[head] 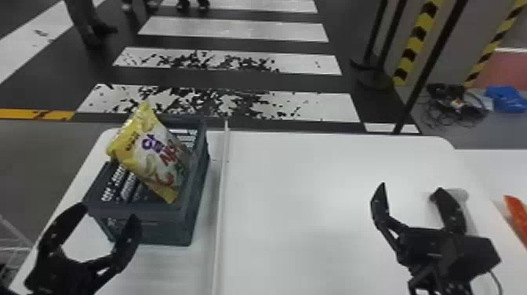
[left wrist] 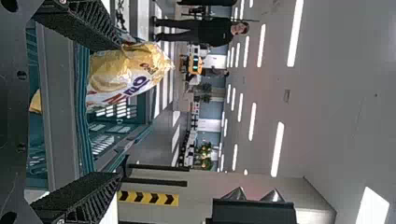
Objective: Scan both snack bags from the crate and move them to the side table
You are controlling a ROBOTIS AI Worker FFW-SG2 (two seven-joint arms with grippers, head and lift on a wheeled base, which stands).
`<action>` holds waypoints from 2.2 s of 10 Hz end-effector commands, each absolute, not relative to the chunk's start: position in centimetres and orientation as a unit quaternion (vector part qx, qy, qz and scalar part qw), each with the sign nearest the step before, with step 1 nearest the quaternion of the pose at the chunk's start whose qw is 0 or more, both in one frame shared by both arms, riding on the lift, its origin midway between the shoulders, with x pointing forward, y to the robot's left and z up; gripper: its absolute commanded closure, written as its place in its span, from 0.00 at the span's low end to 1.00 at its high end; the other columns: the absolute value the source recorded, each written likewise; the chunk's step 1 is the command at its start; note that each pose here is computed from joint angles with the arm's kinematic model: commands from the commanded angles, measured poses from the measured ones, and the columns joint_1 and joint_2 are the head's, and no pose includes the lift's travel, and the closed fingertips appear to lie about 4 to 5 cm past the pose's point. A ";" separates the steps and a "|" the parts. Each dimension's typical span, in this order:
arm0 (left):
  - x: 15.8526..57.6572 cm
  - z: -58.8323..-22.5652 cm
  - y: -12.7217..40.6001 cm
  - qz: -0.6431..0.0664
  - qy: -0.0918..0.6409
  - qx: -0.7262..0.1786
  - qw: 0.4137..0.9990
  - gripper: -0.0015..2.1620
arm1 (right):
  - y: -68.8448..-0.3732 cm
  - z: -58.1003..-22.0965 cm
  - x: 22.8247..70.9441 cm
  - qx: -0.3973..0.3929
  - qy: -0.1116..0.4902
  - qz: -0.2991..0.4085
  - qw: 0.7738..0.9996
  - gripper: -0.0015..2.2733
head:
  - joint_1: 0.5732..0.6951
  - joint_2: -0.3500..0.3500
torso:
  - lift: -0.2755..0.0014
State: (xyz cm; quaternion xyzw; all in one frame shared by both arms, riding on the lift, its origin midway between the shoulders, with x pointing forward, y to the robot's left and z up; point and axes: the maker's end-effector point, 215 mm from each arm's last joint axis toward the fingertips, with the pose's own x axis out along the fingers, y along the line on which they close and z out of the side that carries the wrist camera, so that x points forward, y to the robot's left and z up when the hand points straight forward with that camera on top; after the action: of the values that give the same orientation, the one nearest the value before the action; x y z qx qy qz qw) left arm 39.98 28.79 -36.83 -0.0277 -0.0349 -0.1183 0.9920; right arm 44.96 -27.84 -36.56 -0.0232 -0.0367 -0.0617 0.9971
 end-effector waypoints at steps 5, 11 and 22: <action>39.8 -34.6 26.8 -0.133 -0.053 -0.034 0.989 0.01 | -24.2 -39.1 41.3 0.003 -0.034 -0.062 0.997 0.02 | 1.00 0.57 | 0.64; 44.4 -31.3 30.5 -0.125 0.017 -0.009 0.992 0.02 | -23.7 -40.8 41.0 0.004 -0.016 -0.058 0.998 0.02 | 1.00 0.58 | 0.64; 58.3 -34.4 34.9 -0.114 0.087 0.004 0.990 0.02 | -23.4 -41.8 41.3 0.001 0.000 -0.054 0.999 0.02 | 1.00 0.70 | 0.64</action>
State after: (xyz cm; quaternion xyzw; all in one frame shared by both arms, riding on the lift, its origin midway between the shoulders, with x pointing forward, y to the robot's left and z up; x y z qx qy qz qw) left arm 57.70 35.09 -34.33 -0.0008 0.0861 -0.1122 0.9899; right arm 41.18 -23.40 -41.90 0.0012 0.0010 -0.0546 0.9985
